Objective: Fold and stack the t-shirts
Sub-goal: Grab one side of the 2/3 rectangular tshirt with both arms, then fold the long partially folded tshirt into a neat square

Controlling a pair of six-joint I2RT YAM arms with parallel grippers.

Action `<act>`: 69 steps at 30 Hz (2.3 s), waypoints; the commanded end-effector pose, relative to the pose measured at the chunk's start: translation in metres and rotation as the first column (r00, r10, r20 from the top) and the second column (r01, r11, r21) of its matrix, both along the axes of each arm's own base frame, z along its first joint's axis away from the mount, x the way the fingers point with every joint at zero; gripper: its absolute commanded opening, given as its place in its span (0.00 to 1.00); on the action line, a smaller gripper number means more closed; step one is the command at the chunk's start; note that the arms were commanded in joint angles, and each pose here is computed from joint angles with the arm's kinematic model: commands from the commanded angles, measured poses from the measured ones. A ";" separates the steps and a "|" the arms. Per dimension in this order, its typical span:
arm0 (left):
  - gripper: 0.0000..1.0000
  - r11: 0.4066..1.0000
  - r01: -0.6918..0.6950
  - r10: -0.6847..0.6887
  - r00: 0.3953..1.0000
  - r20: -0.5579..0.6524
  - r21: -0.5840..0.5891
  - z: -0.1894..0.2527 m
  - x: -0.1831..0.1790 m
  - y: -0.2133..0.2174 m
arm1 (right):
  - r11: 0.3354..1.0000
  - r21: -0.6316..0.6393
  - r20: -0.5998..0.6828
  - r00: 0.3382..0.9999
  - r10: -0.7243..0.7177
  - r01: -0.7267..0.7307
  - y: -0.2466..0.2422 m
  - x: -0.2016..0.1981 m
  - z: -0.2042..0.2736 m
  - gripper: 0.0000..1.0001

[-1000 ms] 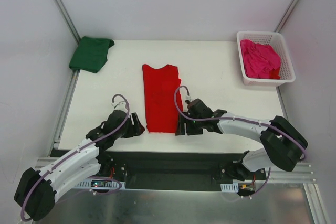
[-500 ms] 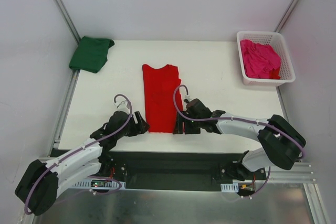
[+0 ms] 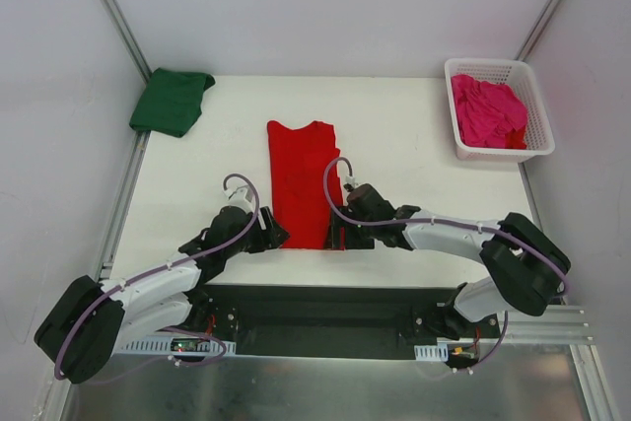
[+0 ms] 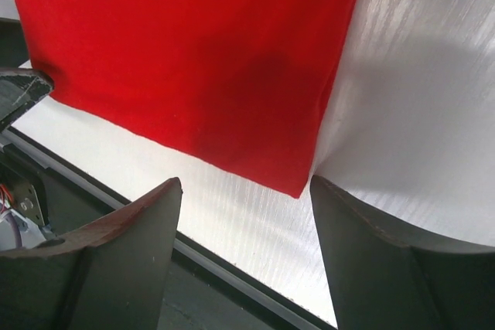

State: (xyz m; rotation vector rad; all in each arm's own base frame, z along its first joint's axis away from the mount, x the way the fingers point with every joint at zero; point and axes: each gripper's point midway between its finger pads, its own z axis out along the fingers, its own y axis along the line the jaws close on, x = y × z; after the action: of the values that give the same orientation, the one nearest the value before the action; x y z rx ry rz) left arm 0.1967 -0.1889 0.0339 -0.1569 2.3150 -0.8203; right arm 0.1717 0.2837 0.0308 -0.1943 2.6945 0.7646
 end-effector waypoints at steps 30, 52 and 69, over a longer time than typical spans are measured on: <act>0.38 0.998 0.045 -0.046 0.999 -0.026 -0.033 -0.002 0.002 -0.026 | 0.994 -0.107 -0.059 0.998 0.003 -0.009 -0.010 -0.005 -0.030 0.30; 0.00 0.998 0.055 -0.054 0.996 0.077 -0.020 0.053 0.012 -0.025 | 0.992 -0.113 0.082 0.995 0.060 -0.050 -0.003 0.020 0.035 0.01; 0.00 0.998 0.063 -0.061 0.984 0.165 -0.007 0.103 0.031 -0.033 | 0.995 -0.096 0.209 0.977 0.034 -0.014 -0.009 0.071 0.104 0.01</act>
State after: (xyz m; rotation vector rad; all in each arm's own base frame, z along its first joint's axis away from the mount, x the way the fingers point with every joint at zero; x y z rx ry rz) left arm 0.2222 -0.2187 0.1177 -0.0544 2.2151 -0.8510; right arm 0.2330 0.2837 0.1031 -0.2911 2.6082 0.6124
